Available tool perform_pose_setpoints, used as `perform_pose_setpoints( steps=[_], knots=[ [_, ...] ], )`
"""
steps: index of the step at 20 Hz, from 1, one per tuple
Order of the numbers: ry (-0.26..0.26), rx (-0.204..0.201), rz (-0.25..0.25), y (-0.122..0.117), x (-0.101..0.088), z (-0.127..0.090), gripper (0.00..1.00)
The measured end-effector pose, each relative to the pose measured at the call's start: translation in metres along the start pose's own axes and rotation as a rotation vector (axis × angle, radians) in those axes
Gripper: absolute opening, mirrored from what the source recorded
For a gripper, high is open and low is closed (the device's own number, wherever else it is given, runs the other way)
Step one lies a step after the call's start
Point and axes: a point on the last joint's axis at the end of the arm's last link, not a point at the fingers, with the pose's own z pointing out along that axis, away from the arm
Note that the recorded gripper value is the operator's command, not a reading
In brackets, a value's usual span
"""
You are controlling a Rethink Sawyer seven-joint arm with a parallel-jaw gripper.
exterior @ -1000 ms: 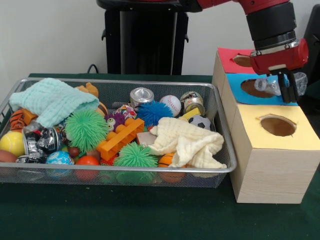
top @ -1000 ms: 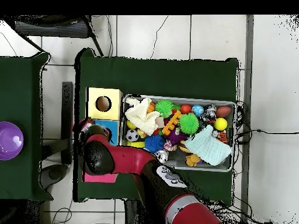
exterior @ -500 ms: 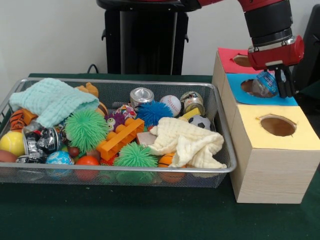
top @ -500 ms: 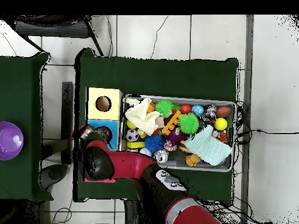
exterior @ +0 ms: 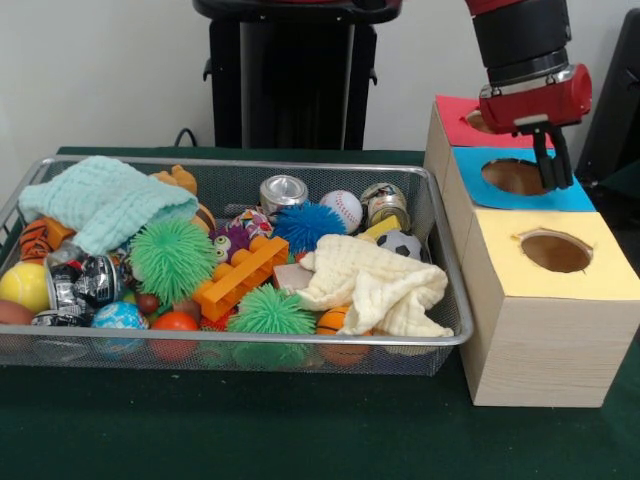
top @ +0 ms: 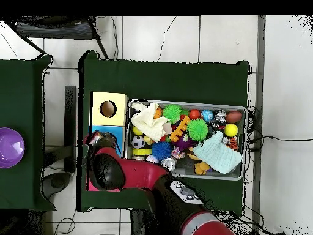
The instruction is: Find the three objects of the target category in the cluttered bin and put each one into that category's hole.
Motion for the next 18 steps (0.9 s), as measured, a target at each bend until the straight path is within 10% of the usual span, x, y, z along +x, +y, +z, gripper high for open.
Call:
perform_pose_setpoints(
  steps=[12, 17, 18],
  knots=[
    [-0.04, 0.011, -0.013, 0.01, -0.039, -0.039, 0.0],
    [-0.01, 0.085, -0.059, 0.018, -0.052, -0.062, 0.0],
    [0.014, 0.119, -0.098, 0.022, -0.062, -0.075, 1.0]
  ],
)
